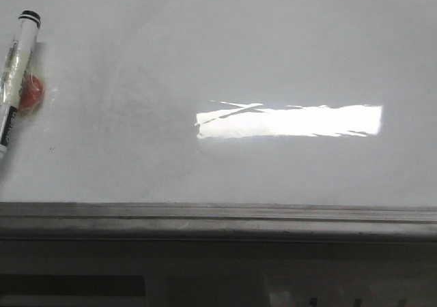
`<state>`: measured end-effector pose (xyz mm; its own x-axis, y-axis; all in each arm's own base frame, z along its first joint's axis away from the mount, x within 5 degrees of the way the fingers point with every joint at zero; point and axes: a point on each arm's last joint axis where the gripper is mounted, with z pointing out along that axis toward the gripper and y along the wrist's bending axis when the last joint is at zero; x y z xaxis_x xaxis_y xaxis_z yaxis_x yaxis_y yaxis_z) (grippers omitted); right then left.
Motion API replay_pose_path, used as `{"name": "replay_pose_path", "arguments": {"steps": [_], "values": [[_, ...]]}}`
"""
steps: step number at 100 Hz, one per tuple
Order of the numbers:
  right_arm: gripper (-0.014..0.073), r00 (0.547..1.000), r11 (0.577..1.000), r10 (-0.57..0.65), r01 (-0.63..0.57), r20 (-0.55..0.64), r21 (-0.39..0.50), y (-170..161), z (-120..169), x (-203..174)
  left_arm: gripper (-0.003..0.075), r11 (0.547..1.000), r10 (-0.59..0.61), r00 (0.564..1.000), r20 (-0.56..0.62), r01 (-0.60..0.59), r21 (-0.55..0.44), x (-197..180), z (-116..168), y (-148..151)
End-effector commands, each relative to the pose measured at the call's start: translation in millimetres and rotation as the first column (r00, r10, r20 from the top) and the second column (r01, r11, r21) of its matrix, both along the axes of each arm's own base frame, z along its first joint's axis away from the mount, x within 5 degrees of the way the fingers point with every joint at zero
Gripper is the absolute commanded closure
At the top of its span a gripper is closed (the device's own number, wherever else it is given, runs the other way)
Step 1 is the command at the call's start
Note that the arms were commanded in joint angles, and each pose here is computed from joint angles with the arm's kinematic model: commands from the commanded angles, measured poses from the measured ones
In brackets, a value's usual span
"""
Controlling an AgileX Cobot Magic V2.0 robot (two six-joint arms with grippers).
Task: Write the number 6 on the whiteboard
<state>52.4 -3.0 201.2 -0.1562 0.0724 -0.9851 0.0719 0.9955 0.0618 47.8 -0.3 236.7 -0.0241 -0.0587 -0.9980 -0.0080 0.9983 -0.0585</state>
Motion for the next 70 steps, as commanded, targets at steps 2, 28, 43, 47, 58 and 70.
{"name": "replay_pose_path", "arguments": {"steps": [2,28,43,47,58,70], "values": [[0.0659,0.999,1.000,-0.001,0.001,0.048,0.000,0,29,1,0.0741,1.000,0.002,0.997,0.079,-0.002,-0.001,-2,33,0],[0.0659,0.999,0.999,0.005,-0.004,-0.045,0.031,0,54,12,0.0719,1.000,-0.005,1.000,0.022,0.005,-0.022,3,37,0],[0.0659,0.999,0.999,0.005,-0.004,-0.047,0.032,0,54,13,0.0435,0.999,-0.007,0.999,0.033,0.009,-0.038,4,37,-1],[0.0659,0.999,1.000,0.005,-0.003,-0.041,0.031,0,55,13,0.0359,0.999,-0.007,0.999,0.037,0.008,-0.038,4,37,-1],[0.0659,1.000,1.000,0.003,-0.003,-0.017,0.030,0,57,14,0.0252,0.996,-0.006,0.995,0.099,0.015,-0.089,5,39,-1],[0.0659,1.000,1.000,0.010,-0.009,-0.014,0.029,0,57,13,0.0269,0.996,0.003,0.988,0.153,0.011,-0.091,5,42,0]]}}
